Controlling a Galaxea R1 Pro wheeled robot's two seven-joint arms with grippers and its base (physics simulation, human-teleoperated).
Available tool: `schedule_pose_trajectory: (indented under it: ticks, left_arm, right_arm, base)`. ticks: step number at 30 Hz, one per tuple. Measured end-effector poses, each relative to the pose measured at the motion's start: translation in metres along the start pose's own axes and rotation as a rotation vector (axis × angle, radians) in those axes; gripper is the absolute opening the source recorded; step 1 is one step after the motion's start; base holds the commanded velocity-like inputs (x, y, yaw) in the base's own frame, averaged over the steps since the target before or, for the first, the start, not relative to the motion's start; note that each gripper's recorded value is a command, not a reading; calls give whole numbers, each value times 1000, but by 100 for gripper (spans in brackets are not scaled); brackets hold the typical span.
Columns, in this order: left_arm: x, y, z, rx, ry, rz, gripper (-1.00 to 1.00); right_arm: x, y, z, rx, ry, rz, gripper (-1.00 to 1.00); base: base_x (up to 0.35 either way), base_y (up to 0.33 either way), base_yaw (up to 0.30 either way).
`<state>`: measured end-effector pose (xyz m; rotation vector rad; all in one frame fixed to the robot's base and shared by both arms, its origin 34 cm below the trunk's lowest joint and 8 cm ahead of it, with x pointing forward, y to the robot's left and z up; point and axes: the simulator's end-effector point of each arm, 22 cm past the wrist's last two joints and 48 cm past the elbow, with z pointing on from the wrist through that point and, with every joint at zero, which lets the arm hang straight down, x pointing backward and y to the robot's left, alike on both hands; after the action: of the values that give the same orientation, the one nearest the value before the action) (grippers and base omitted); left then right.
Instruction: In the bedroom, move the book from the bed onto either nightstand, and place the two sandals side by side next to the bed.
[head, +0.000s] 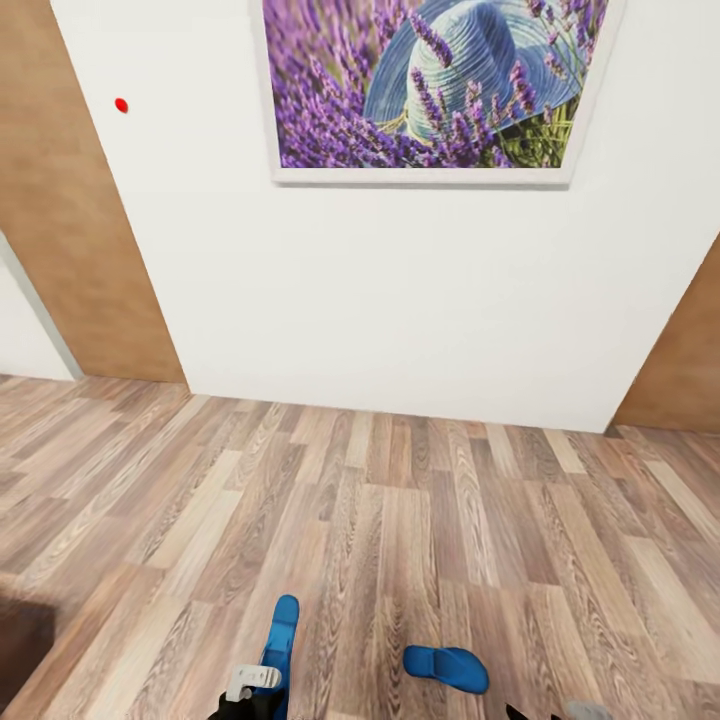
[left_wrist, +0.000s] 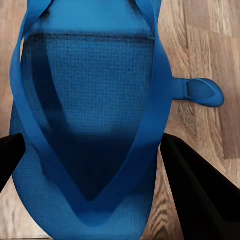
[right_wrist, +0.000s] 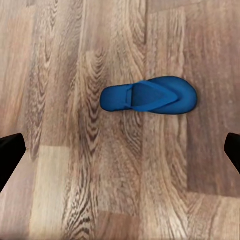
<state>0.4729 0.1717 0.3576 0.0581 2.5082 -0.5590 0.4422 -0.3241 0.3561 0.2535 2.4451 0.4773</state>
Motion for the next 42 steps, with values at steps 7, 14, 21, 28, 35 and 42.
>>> schedule_pose_trajectory:
  ticks: [7,14,21,28,35,42]
  left_arm:
    - [0,0,0,1,0,0,-100]
    - [0,0,0,0,0,0,-100]
    - [0,0,0,1,0,1,-100]
    - [0,0,0,0,-1,1,-100]
    - [0,0,0,0,0,2,-100]
    - [0,0,0,0,0,1,-100]
  right_arm:
    - [0,0,0,0,0,0,100]
    - [0,0,0,0,0,0,100]
    - [0,0,0,0,0,0,100]
    - [0,0,0,0,0,0,100]
    - [0,0,0,-1,-1,0,100]
    - [0,0,0,0,0,0,100]
  base:
    - [0,0,254]
    - [0,0,254]
    - [0,0,254]
    - [172,0,212]
    - [313,0,26]
    - [248,0,1]
